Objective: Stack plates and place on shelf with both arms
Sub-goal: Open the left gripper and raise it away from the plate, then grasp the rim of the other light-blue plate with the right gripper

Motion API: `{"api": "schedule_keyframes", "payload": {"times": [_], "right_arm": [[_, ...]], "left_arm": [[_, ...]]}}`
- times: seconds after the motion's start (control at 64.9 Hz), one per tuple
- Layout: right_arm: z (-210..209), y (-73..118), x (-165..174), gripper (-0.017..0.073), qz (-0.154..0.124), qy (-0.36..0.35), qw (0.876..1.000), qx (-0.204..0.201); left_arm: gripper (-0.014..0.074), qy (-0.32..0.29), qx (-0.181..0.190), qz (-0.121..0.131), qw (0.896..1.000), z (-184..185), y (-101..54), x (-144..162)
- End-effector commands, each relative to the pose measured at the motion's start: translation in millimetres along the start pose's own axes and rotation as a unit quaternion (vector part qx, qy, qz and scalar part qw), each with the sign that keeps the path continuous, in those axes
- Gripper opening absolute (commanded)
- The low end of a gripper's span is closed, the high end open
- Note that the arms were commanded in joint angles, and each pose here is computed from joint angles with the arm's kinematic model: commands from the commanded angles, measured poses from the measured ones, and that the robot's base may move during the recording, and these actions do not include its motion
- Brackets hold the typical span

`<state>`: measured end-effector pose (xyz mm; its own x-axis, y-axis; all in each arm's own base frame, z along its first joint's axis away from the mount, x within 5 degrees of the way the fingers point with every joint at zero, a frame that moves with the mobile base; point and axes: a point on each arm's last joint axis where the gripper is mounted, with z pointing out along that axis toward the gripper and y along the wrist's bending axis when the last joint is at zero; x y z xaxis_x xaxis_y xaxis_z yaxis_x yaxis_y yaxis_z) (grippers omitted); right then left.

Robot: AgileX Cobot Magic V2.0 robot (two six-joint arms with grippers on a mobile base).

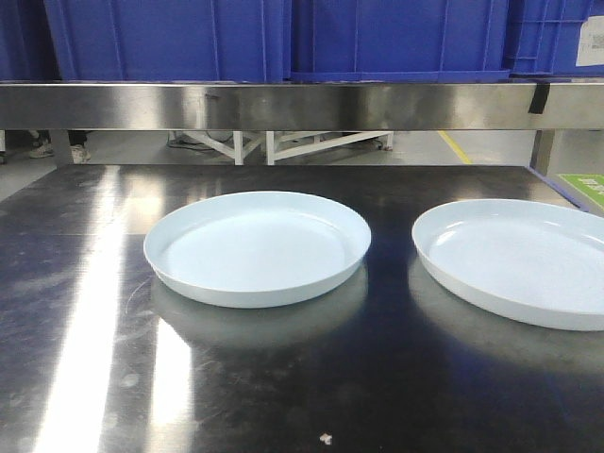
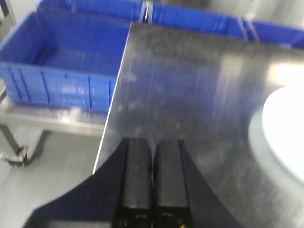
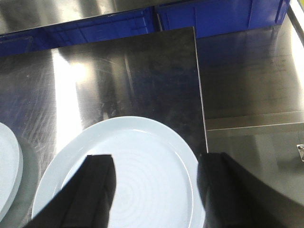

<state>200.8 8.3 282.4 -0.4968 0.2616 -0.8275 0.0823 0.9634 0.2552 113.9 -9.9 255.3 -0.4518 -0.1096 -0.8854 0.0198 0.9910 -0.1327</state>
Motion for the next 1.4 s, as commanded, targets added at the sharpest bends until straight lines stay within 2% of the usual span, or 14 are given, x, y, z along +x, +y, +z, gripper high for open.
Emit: {"api": "schedule_keyframes", "payload": {"times": [0.0, 0.385, 0.462, 0.524, 0.678, 0.693, 0.739, 0.893, 0.97, 1.063, 1.124, 1.186, 1.386], "right_arm": [[-5.4, 3.4, -18.3, 0.0485, -0.004, -0.053, 0.999, -0.007], [-5.2, 3.2, -16.9, 0.0485, -0.004, -0.047, 0.999, -0.007], [-5.0, 3.0, -15.0, 0.0459, -0.004, -0.036, 0.999, -0.005], [-4.9, 2.8, -13.0, 0.0390, -0.004, -0.025, 1.000, -0.004], [-4.8, 2.1, -7.7, 0.0001, -0.004, 0.004, 1.000, -0.001], [-4.8, 2.1, -7.5, 0.0000, -0.004, 0.005, 1.000, -0.001], [-4.8, 2.0, -6.8, 0.0050, -0.004, 0.009, 1.000, 0.000], [-4.9, 1.9, -5.4, 0.0053, -0.004, 0.017, 1.000, 0.001], [-4.9, 1.8, -5.1, 0.0090, -0.004, 0.019, 1.000, 0.001], [-4.9, 1.8, -5.1, 0.0239, -0.004, 0.019, 1.000, 0.001], [-4.9, 1.8, -4.5, 0.0390, -0.004, 0.022, 1.000, 0.001], [-4.9, 1.7, -3.7, 0.0456, -0.004, 0.026, 1.000, 0.002], [-3.6, 1.3, -2.7, 0.0464, -0.006, 0.032, 0.999, 0.003]], "left_arm": [[0.0090, -0.046, 0.006, -0.006, 0.999, -2.1, -1.3, -11.0], [0.0090, -0.045, 0.006, -0.006, 0.999, -1.9, -1.2, -10.5], [0.0090, -0.045, 0.006, -0.006, 0.999, -1.9, -1.2, -10.5], [0.0090, -0.045, 0.006, -0.006, 0.999, -1.9, -1.2, -10.5], [0.0090, -0.045, 0.006, -0.006, 0.999, -1.9, -1.2, -10.5], [0.0090, -0.045, 0.006, -0.006, 0.999, -1.9, -1.2, -10.5], [0.0090, -0.045, 0.006, -0.006, 0.999, -1.9, -1.2, -10.5], [0.0090, -0.045, 0.006, -0.006, 0.999, -1.9, -1.2, -10.5], [0.0090, -0.045, 0.006, -0.006, 0.999, -1.9, -1.2, -10.5], [0.0090, -0.045, 0.006, -0.006, 0.999, -1.9, -1.2, -10.5], [0.0090, -0.045, 0.006, -0.006, 0.999, -1.9, -1.2, -10.5], [0.0090, -0.045, 0.006, -0.006, 0.999, -1.9, -1.2, -10.5], [0.0090, -0.045, 0.006, -0.006, 0.999, -1.9, -1.2, -10.5]]}}
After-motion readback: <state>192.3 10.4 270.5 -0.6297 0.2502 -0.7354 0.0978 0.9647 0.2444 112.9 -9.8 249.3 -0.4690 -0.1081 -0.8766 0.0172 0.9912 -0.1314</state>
